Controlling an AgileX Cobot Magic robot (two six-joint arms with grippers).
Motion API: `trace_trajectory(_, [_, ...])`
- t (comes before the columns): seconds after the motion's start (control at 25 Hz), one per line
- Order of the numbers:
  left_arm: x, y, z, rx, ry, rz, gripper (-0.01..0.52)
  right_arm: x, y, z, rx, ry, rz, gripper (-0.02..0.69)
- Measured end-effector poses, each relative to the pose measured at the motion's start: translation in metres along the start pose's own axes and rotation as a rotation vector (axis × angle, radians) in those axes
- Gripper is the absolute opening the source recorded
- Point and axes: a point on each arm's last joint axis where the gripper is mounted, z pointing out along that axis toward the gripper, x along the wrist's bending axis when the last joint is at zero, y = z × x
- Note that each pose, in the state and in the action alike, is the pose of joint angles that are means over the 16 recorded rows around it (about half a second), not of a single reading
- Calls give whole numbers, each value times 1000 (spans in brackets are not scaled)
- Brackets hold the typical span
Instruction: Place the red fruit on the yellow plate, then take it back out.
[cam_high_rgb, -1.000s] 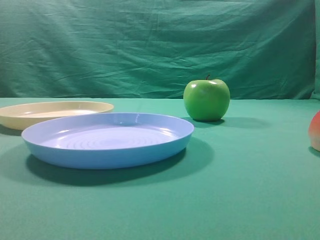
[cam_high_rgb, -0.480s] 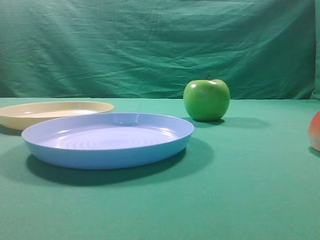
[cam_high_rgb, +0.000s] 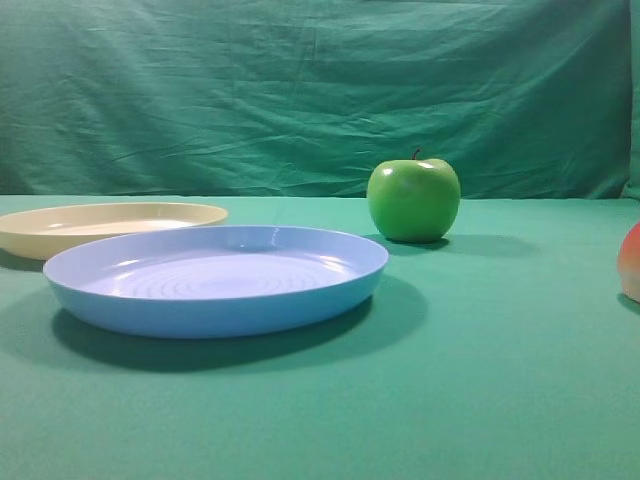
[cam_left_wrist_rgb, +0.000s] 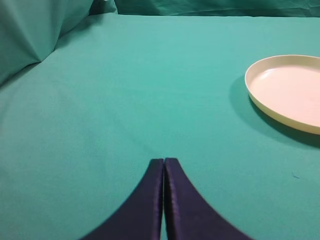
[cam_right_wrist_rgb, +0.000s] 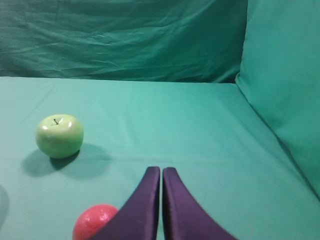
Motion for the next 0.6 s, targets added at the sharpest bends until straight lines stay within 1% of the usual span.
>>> trace_trajectory(0.28, [0,0,0,0,0,0,0,1,-26,10,17,-5,11,0])
trace_trajectory(0.6, [0,0,0,0,0,0,0,1,-35,12,58,1,15,0])
